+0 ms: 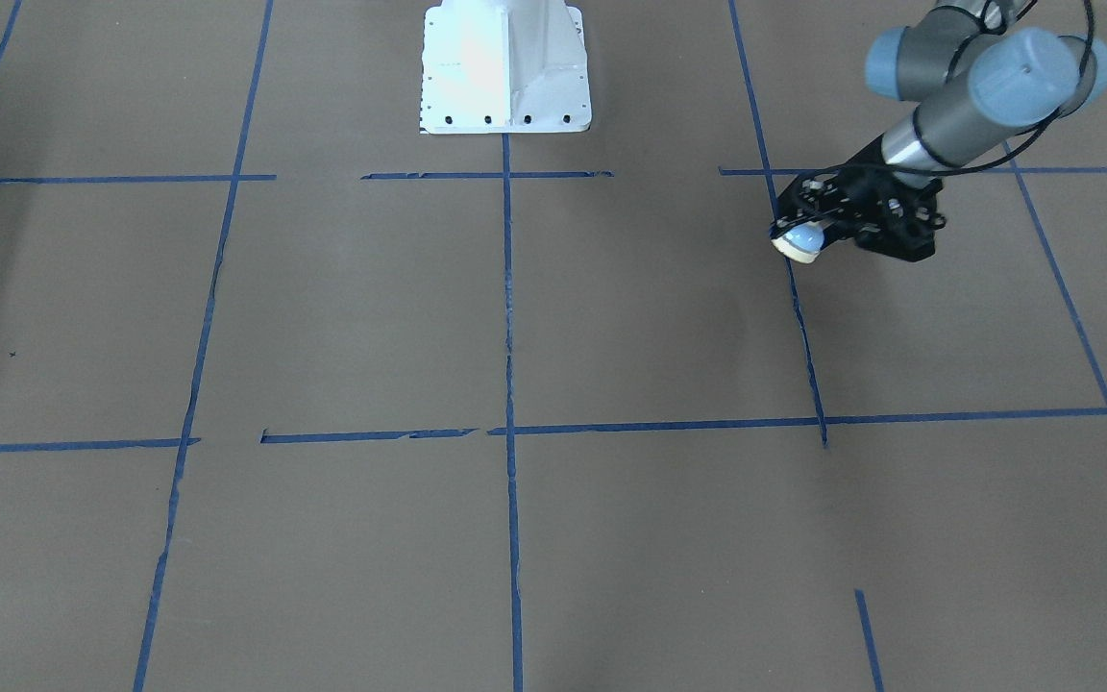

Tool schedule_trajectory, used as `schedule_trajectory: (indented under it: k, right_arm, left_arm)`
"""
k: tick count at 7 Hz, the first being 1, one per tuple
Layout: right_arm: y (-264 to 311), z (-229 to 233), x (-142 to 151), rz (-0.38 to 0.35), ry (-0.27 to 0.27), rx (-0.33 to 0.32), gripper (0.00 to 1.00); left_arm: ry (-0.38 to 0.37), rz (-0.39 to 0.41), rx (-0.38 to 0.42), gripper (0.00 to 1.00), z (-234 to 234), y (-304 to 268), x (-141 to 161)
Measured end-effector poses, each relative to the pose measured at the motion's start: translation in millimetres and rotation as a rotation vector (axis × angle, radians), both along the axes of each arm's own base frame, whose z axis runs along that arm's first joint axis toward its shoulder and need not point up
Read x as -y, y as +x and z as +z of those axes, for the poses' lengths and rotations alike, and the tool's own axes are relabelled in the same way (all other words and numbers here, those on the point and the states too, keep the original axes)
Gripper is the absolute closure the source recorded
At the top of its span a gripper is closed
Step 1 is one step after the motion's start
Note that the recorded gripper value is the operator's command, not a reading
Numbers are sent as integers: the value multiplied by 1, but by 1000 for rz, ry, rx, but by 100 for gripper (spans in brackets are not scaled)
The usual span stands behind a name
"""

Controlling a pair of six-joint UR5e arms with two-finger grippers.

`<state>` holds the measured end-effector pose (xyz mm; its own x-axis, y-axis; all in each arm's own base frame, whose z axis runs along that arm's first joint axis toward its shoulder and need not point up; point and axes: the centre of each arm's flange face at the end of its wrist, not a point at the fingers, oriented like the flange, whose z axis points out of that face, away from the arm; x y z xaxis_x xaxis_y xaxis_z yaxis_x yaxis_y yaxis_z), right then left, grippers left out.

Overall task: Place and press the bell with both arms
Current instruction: 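Carry the bell with the left gripper toward the table center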

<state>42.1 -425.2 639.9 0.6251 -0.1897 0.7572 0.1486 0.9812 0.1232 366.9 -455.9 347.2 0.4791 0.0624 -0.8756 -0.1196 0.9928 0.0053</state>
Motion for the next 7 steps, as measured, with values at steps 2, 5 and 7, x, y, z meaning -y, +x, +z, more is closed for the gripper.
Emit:
schedule_trajectory:
  k: [2, 5, 7]
  right_arm:
    - [-3, 1, 0, -7, -2, 0, 0]
    - [-7, 1, 1, -16, -4, 0, 0]
    - [-8, 1, 1, -17, -4, 4, 0]
  left_arm:
    - [-38, -29, 70, 87, -87, 96, 41]
    - [-75, -70, 189, 78, -166, 232, 92]
    - [-107, -80, 216, 65, -177, 266, 72]
